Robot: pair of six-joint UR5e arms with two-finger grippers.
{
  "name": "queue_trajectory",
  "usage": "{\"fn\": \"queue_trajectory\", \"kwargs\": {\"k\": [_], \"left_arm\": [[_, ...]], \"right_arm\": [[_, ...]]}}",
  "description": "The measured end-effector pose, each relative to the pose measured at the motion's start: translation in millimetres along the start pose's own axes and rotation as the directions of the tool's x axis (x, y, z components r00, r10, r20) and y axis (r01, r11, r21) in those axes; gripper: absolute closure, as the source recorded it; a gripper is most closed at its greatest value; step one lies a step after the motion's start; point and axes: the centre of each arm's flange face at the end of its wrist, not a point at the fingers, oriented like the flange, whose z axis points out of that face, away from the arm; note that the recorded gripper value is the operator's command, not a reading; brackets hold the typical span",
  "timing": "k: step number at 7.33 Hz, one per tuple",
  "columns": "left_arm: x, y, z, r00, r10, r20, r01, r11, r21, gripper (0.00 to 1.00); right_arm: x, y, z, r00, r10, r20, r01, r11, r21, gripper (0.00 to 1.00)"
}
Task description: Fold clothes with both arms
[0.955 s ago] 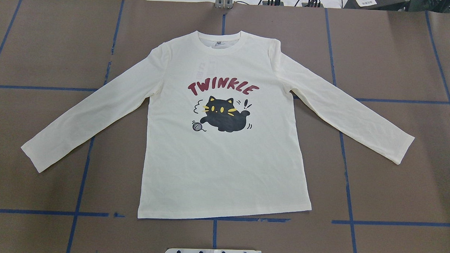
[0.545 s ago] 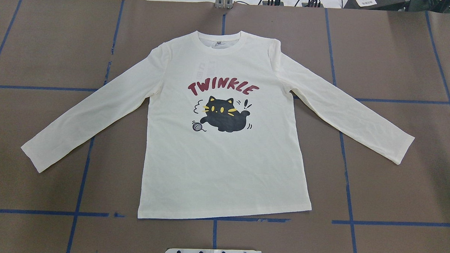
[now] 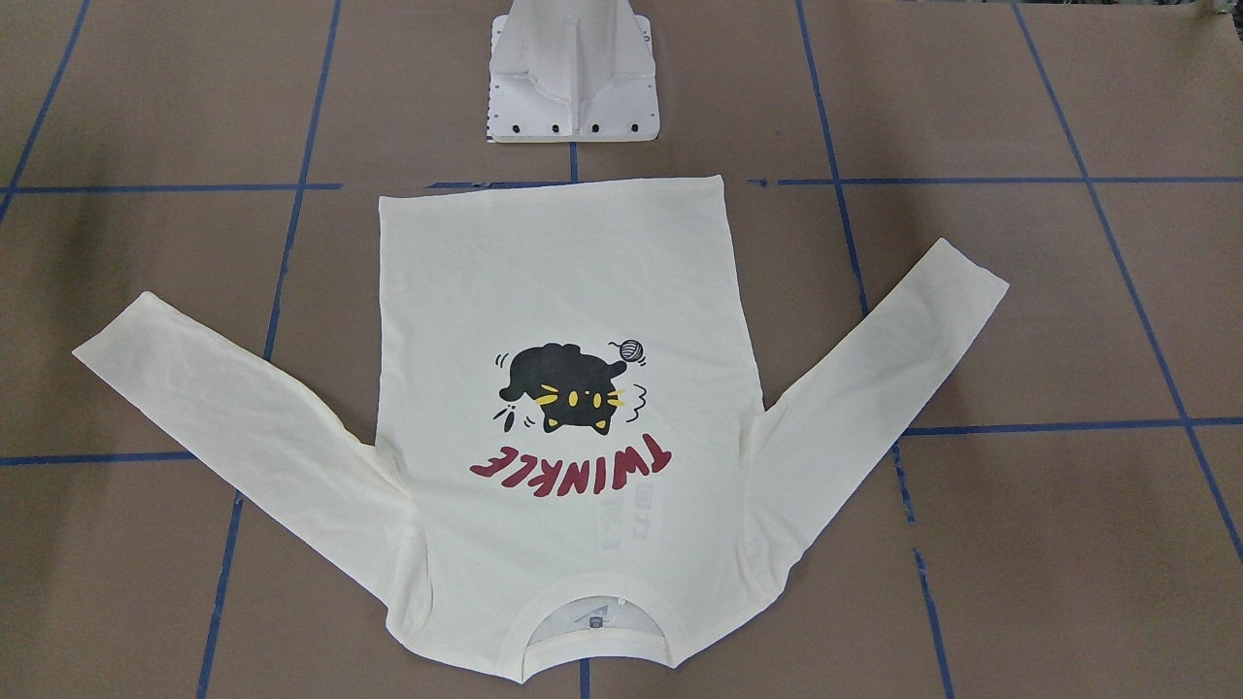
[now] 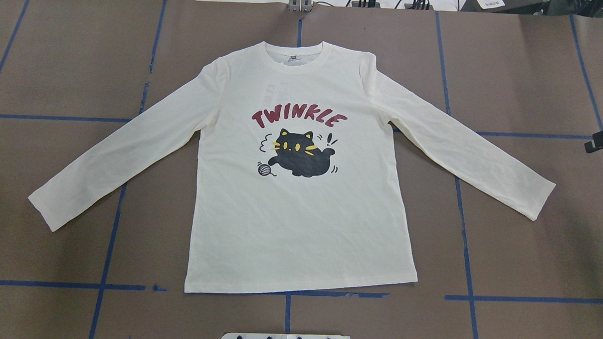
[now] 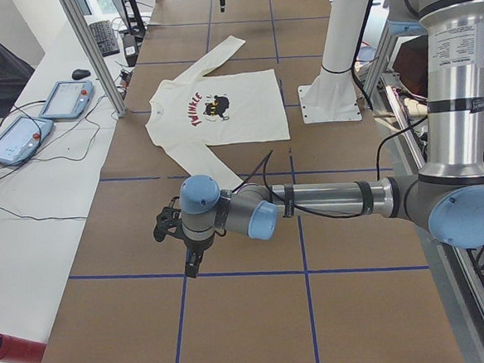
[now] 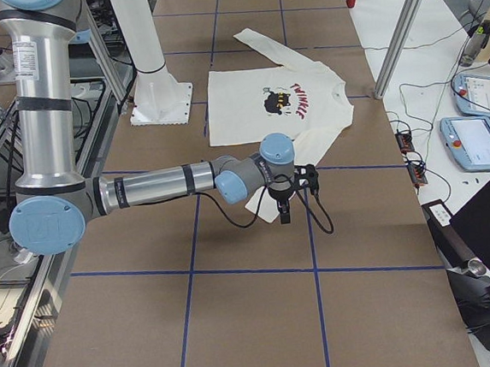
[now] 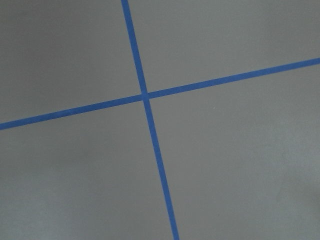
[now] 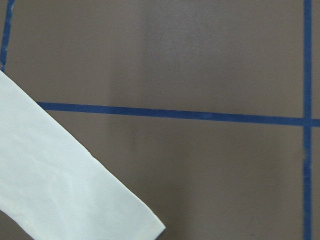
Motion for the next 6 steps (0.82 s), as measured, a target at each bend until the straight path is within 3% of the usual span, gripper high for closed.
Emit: {"fn": "queue_trajectory", "kwargs": {"k": [1, 3, 6], "left_arm": [[0, -1, 0, 1.0, 0.017, 0.001, -0.017, 1.0, 0.018, 0.0], [4, -4, -4, 0.999, 0.051, 0.006, -0.051, 0.997, 0.061, 0.0], [7, -7, -8, 0.998, 0.063, 0.002, -0.063, 0.995, 0.078, 0.0]], "right_arm": [[-19, 20, 27, 0.999, 0.017, 0.032, -0.017, 1.0, -0.004, 0.0], [-27, 42, 65, 0.999, 0.013, 0.05, -0.011, 0.999, -0.044, 0.0], [-19, 48, 94, 1.0, 0.016, 0.005, -0.016, 0.998, -0.065, 0.0]]}}
